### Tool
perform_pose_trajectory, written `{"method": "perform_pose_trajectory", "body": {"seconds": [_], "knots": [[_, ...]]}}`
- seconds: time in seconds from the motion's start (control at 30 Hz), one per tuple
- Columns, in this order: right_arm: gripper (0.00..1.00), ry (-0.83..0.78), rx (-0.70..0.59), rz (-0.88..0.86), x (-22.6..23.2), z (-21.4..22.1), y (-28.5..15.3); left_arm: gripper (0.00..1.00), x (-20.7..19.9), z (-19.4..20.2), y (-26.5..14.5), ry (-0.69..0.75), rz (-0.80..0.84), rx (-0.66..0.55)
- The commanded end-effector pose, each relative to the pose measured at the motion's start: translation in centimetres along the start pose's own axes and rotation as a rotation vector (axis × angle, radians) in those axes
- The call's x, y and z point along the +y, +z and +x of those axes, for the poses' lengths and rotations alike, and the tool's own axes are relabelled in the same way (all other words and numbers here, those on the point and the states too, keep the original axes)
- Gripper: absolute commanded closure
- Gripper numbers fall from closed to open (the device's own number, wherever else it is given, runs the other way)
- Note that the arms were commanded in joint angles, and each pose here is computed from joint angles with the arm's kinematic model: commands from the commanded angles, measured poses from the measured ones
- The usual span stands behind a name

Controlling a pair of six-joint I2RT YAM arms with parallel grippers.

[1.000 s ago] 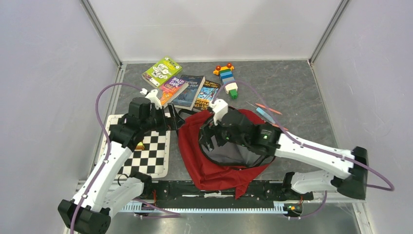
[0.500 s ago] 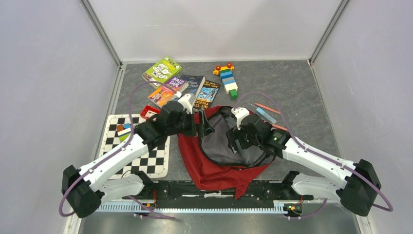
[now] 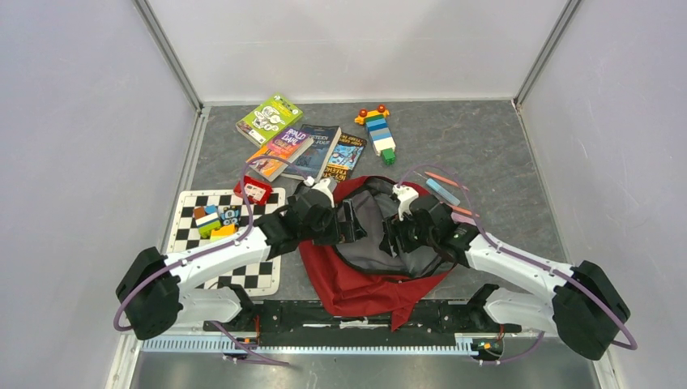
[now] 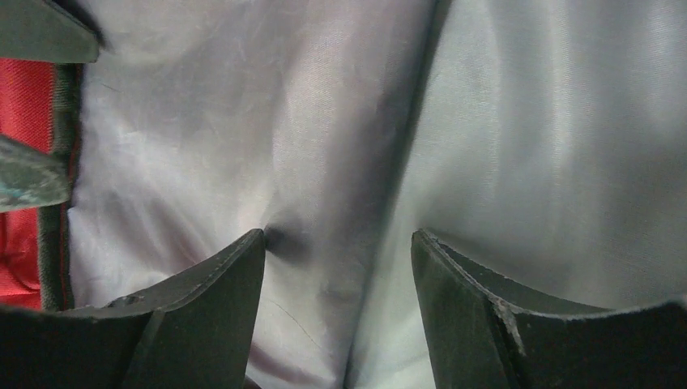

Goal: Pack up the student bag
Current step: Adjust the student bag at the center of the board.

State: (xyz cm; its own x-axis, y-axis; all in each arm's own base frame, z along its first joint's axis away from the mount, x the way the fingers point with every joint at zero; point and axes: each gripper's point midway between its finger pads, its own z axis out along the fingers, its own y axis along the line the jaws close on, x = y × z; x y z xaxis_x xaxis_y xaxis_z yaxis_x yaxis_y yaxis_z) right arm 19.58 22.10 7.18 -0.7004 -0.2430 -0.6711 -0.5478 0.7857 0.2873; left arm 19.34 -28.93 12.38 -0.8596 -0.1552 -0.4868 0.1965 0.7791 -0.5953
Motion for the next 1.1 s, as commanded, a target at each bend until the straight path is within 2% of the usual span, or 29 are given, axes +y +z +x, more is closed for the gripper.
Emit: {"method": "perform_pose_trajectory", "body": {"seconds": [0.0, 0.13, 0.2, 0.27, 0.37, 0.5, 0.6, 0.73, 0.97, 1.07], "knots": [[0.29, 0.065, -0.027, -0.135, 2.3, -0.2, 1.1, 0.01, 1.4, -0.4, 0.5, -0.047, -0.048, -0.066], [0.25, 0.101, -0.024, -0.225, 3.8, 0.0, 1.5, 0.00, 3.3, 0.4, 0.8, -0.051, -0.094, -0.064], [0.27, 0.110, -0.040, -0.276, 5.0, -0.8, 1.2, 0.00, 3.5, 0.9, 1.0, -0.060, -0.087, -0.056], [0.37, 0.104, -0.068, -0.283, 5.6, -1.9, 0.8, 0.00, 3.7, 1.2, 1.1, -0.062, -0.088, -0.050], [0.59, 0.086, -0.090, -0.277, 6.4, -2.9, 0.4, 0.00, 4.0, 0.8, 0.8, -0.042, -0.113, -0.059], [0.87, 0.053, -0.073, -0.266, 7.7, -2.2, 0.7, 0.00, 2.6, -1.2, -0.4, 0.013, -0.108, -0.105], [1.00, 0.038, -0.042, -0.262, 9.1, -0.9, 1.3, 0.00, 1.0, -2.5, -1.1, 0.043, -0.070, -0.131], [1.00, 0.018, -0.048, -0.258, 10.7, -0.7, 1.6, 0.00, 0.4, -2.8, -0.8, 0.051, -0.062, -0.120], [1.00, -0.003, -0.096, -0.228, 11.0, -2.0, 1.3, 0.00, 3.1, -1.7, 1.0, 0.043, -0.203, -0.065], [1.00, -0.016, -0.104, -0.211, 10.8, -2.2, 1.2, 0.00, 2.8, -1.4, 1.8, 0.039, -0.204, -0.044]]}}
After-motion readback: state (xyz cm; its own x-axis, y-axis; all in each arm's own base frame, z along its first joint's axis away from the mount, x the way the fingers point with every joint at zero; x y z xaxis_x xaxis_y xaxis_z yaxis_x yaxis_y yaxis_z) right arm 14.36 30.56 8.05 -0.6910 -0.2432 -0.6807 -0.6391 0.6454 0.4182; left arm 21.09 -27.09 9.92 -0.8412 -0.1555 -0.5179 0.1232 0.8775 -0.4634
